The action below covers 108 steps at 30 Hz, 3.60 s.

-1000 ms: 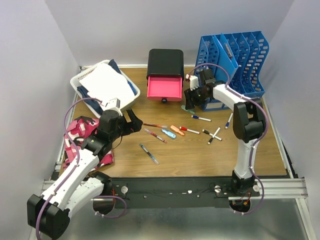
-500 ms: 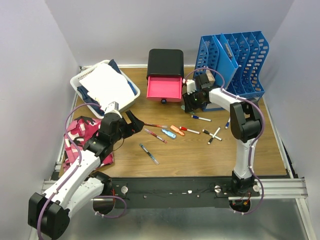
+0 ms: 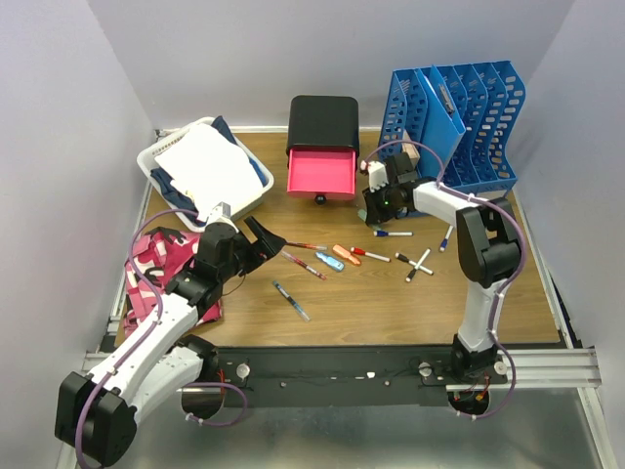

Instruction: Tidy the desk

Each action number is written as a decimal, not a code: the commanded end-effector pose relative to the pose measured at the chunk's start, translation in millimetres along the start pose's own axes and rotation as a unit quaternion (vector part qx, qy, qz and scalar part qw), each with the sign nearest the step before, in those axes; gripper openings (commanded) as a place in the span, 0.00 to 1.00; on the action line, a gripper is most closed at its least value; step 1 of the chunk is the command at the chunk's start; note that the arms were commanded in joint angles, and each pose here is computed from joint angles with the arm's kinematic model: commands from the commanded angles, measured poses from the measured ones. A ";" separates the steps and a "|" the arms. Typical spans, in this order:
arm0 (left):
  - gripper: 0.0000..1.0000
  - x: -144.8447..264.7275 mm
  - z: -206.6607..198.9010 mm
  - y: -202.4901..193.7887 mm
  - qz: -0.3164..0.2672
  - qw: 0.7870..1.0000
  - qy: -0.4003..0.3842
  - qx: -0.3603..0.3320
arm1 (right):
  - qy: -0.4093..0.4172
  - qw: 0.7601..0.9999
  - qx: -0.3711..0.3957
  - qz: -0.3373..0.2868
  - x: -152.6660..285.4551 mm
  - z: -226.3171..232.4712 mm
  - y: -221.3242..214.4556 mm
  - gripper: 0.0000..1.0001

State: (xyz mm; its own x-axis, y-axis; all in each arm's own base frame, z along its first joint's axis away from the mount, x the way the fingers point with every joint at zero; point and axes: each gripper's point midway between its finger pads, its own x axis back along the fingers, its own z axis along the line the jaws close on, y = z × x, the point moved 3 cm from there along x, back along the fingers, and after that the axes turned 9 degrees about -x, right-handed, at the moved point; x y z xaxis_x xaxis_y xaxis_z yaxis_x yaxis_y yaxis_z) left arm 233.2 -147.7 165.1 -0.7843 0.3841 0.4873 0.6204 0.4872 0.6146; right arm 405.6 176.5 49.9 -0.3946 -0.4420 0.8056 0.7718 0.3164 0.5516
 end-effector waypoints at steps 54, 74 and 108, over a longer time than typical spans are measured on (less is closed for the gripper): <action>0.52 -104.2 -66.5 -94.2 0.122 0.983 0.114 0.079 | 0.166 0.967 0.153 -0.117 166.1 125.8 64.6 0.73; 0.52 -135.5 -41.8 -137.9 0.212 0.919 0.331 0.030 | 0.176 0.975 0.065 -0.120 179.8 101.1 14.4 0.73; 0.20 -55.6 -94.8 -1.9 0.096 0.974 0.207 0.012 | 0.204 0.975 0.055 -0.074 161.5 100.7 -30.8 0.72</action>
State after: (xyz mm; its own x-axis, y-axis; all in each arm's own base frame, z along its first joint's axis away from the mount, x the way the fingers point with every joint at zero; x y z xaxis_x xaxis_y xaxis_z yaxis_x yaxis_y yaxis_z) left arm 250.2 -268.0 158.9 -0.4894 0.1404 0.8607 0.8292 0.3807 0.4093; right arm 274.6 180.8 183.1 -0.2644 -0.7624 0.5907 0.6749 0.2913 0.6780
